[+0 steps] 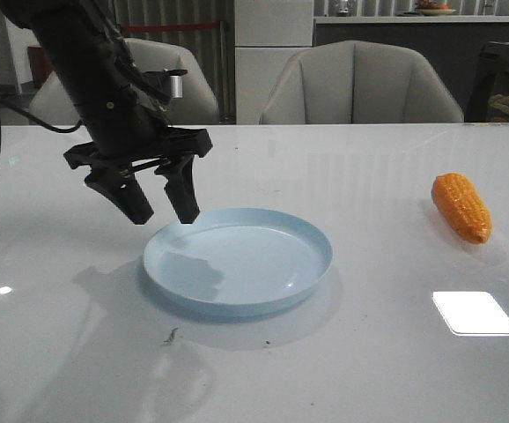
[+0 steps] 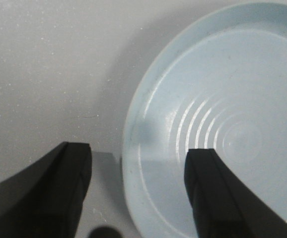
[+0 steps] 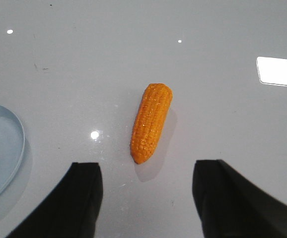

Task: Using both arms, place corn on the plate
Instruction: 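Open the left gripper and raise it away from the plate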

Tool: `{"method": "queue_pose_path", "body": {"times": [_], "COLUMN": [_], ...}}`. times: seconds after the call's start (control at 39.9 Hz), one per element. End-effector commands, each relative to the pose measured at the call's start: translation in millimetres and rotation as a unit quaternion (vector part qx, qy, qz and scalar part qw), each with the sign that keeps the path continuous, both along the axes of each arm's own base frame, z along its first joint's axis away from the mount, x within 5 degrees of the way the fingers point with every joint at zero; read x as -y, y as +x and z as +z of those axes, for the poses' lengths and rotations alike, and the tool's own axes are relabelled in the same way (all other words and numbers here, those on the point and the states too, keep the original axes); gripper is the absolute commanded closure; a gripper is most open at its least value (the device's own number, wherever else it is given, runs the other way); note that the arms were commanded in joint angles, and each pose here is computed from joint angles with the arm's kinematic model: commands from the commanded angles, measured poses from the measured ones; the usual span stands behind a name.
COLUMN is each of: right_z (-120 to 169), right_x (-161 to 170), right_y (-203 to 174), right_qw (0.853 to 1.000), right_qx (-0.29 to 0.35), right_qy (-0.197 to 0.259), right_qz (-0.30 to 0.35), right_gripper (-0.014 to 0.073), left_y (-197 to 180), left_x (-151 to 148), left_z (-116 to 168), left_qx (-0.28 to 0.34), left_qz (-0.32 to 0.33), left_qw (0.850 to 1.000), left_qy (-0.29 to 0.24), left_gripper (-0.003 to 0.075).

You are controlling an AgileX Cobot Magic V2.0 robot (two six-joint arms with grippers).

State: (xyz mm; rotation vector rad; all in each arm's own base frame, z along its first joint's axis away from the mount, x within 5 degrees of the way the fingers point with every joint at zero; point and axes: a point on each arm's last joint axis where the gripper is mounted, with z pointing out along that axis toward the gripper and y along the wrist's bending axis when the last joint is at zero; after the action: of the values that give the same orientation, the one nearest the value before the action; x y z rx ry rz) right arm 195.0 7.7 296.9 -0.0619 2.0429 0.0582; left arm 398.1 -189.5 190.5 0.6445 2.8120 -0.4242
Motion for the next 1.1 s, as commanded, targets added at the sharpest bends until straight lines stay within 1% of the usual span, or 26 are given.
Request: {"method": "queue_pose_path", "body": {"times": [0.0,0.1,0.15,0.2,0.33,0.43,0.53,0.6,0.68,0.75,0.78,0.8,0.85,0.88,0.93,0.95,0.98,1.0,1.05,1.08], "right_z": [20,19,19,19,17,16,15,14,14,12,12,11,10,9,8,8,8,8,8,8], "right_x": [1,1,1,1,0,0,0,0,-1,-1,-1,-2,-2,-2,-2,-2,-2,-2,-2,-2], "right_y": [4,4,4,3,3,2,2,1,1,0,0,0,-1,-1,-2,-2,-2,-2,-2,-2], "right_qw": [0.998,0.998,0.998,0.998,0.999,0.999,1.0,1.0,1.0,1.0,1.0,1.0,1.0,1.0,1.0,1.0,1.0,1.0,1.0,1.0], "right_qx": [0.059,0.058,0.057,0.054,0.044,0.036,0.031,0.028,0.023,0.014,0.01,0.007,-0.002,-0.005,-0.01,-0.011,-0.013,-0.014,-0.015,-0.015], "right_qy": [0.001,0.002,0.002,0.002,0.002,0.003,0.003,0.004,0.006,0.009,0.01,0.01,0.011,0.011,0.011,0.011,0.011,0.011,0.012,0.012], "right_qz": [-0.008,-0.008,-0.008,-0.007,-0.005,-0.003,-0.002,-0.001,-0.001,0.001,0.002,0.003,0.005,0.005,0.007,0.007,0.007,0.007,0.008,0.008], "right_gripper": [0.0089,0.0089,0.0089,0.0089,0.0089,0.0089,0.0089,0.0089,0.0089,0.0089,0.0089,0.0089,0.0089,0.0089,0.0089,0.0089,0.0089,0.0089,0.0089,0.0089], "left_y": [-1,2,5,10,15,9,-3,-14,-28,-44,-48,-56,-66,-75,-86,-95,-101,-110,-123,-132], "left_x": [3,2,0,-3,-14,-34,-55,-76,-101,-122,-130,-137,-150,-156,-167,-171,-174,-177,-180,-181], "left_z": [42,53,62,75,118,161,200,225,246,258,258,262,259,262,253,254,246,246,232,231], "left_qx": [0.049,0.067,0.087,0.118,0.202,0.272,0.33,0.368,0.404,0.428,0.431,0.443,0.45,0.462,0.467,0.479,0.478,0.49,0.492,0.502], "left_qz": [-0.002,-0.01,-0.016,-0.017,0.014,0.05,0.076,0.095,0.115,0.135,0.144,0.152,0.169,0.177,0.191,0.198,0.204,0.208,0.213,0.214], "left_qw": [0.998,0.998,0.996,0.993,0.979,0.96,0.939,0.924,0.907,0.893,0.89,0.883,0.877,0.869,0.864,0.855,0.854,0.846,0.844,0.838], "left_qy": [-0.028,-0.017,-0.005,0.003,-0.013,-0.038,-0.054,-0.053,-0.037,-0.022,-0.017,-0.017,-0.011,-0.011,-0.005,-0.008,-0.005,-0.006,-0.004,-0.006], "left_gripper": [0.0253,0.0282,0.0293,0.0308,0.0338,0.0356,0.0374,0.0389,0.0407,0.0428,0.0433,0.044,0.0452,0.0461,0.0472,0.048,0.0486,0.0494,0.0505,0.0514]}}
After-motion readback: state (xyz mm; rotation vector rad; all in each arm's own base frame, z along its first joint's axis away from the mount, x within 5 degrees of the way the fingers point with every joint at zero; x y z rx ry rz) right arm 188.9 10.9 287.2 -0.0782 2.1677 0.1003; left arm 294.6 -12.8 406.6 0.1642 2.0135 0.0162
